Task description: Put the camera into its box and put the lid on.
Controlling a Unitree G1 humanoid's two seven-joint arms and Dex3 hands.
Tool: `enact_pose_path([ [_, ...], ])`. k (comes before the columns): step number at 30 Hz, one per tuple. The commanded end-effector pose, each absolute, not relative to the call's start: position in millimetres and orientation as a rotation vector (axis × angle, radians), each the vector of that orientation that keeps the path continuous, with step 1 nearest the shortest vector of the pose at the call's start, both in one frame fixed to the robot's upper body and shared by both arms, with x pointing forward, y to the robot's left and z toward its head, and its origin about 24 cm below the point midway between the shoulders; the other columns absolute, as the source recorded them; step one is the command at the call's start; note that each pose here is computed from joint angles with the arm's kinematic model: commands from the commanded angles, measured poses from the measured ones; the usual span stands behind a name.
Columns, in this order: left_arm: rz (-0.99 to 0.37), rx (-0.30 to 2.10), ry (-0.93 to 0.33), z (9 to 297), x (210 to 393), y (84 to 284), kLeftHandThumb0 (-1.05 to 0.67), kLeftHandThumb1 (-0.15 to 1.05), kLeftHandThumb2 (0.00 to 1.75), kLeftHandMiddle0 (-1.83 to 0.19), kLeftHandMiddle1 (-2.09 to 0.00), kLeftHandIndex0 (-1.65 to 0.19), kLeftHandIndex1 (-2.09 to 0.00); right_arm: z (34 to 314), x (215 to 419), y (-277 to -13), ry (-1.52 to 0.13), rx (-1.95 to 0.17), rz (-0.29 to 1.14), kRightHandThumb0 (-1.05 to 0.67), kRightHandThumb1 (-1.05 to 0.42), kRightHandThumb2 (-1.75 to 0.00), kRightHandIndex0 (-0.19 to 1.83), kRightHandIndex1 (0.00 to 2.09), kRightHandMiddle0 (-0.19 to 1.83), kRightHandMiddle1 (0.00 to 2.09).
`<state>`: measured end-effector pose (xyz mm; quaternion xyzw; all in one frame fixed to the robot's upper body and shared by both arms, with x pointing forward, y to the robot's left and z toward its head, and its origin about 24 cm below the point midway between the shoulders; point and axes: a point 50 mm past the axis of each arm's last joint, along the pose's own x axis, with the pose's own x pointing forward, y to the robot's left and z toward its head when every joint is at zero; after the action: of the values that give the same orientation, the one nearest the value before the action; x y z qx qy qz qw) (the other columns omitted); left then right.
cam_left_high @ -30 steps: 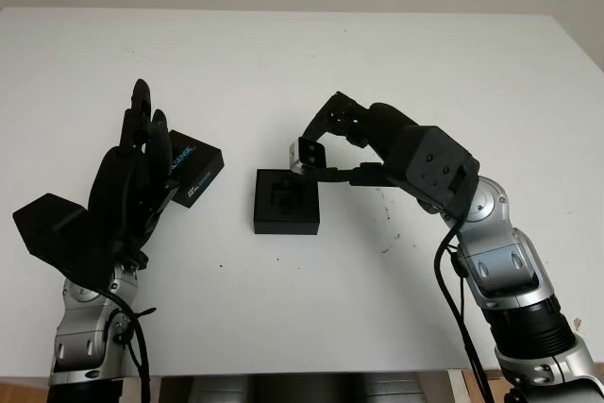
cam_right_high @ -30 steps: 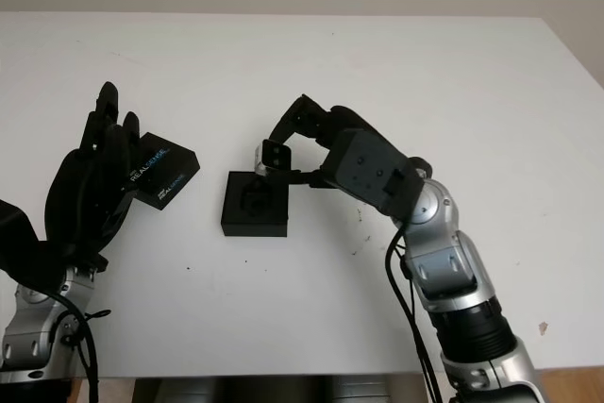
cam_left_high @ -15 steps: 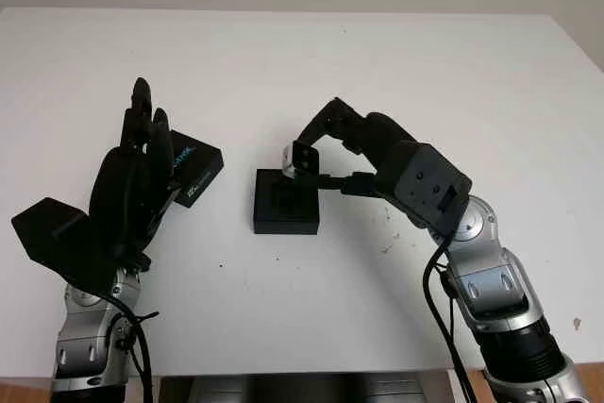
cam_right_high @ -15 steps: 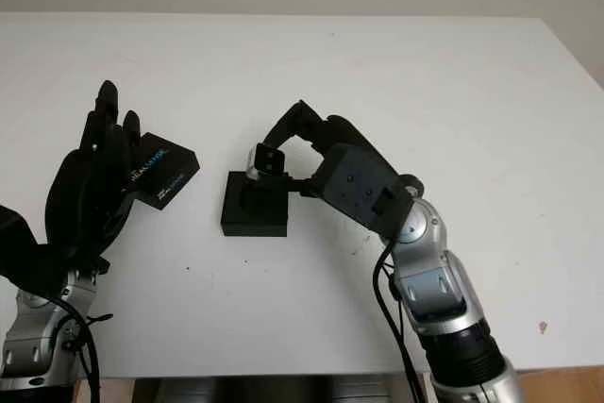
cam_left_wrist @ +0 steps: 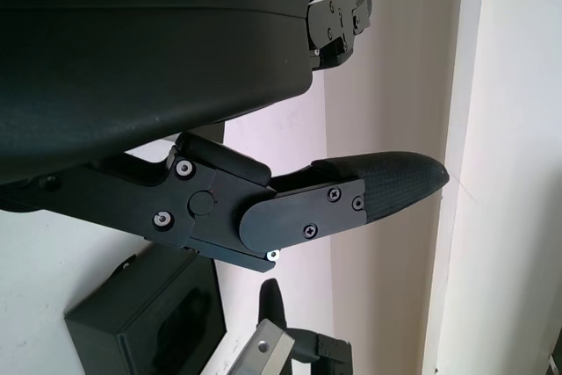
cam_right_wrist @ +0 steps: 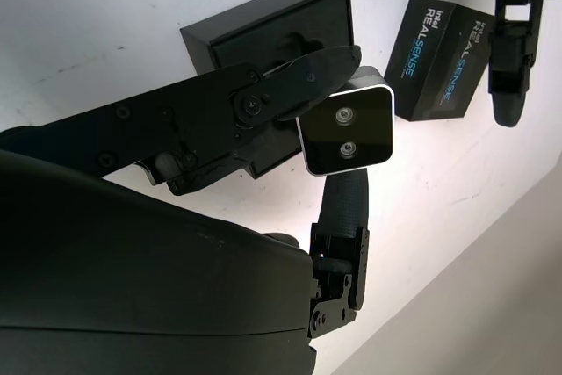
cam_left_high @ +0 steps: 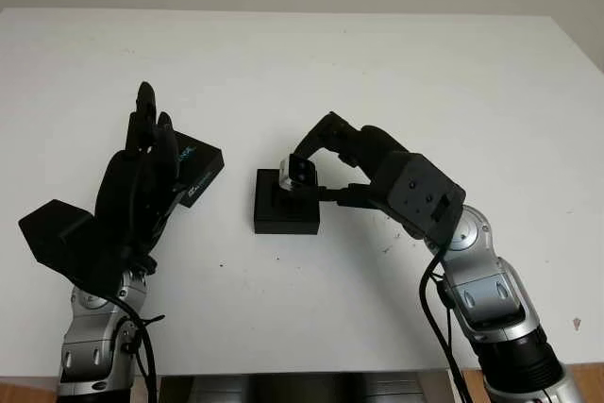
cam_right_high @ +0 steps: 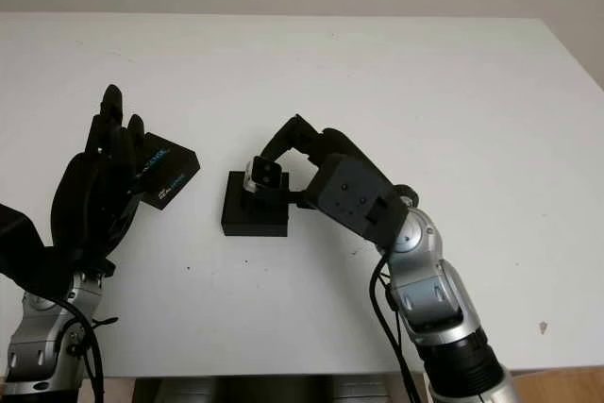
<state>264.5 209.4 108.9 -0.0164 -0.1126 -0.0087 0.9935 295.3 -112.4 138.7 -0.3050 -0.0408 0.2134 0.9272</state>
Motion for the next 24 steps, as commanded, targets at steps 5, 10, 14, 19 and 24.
enact_pose_path([
  [5,-0.013,-0.033,-0.229,110,261.3,207.9,-0.74,1.05,0.62,0.19,0.0,0.19,0.0,138,299,-108,-0.103,-0.66,0.441,-0.38,-1.05,-0.12,0.21,0.06,0.2,2.09],
  [10,-0.012,-0.025,-0.23,110,260.6,206.8,-0.74,1.05,0.62,0.19,0.0,0.19,0.0,140,301,-104,-0.123,-0.687,0.442,-0.36,-1.05,-0.09,0.23,0.07,0.22,2.09],
  [14,-0.015,-0.034,-0.223,109,260.6,206.5,-0.74,1.05,0.61,0.19,0.0,0.19,0.0,142,304,-101,-0.142,-0.724,0.443,-0.36,-1.04,-0.07,0.26,0.08,0.22,2.09],
  [19,-0.014,-0.038,-0.224,109,261.1,205.8,-0.74,1.05,0.62,0.19,0.0,0.19,0.0,146,307,-99,-0.151,-0.765,0.452,-0.36,-1.05,-0.07,0.27,0.09,0.21,2.09],
  [24,-0.003,-0.044,-0.218,108,261.8,203.8,-0.74,1.05,0.61,0.19,-0.02,0.19,-0.01,149,309,-99,-0.156,-0.787,0.463,-0.35,-1.05,-0.07,0.29,0.09,0.23,2.09],
])
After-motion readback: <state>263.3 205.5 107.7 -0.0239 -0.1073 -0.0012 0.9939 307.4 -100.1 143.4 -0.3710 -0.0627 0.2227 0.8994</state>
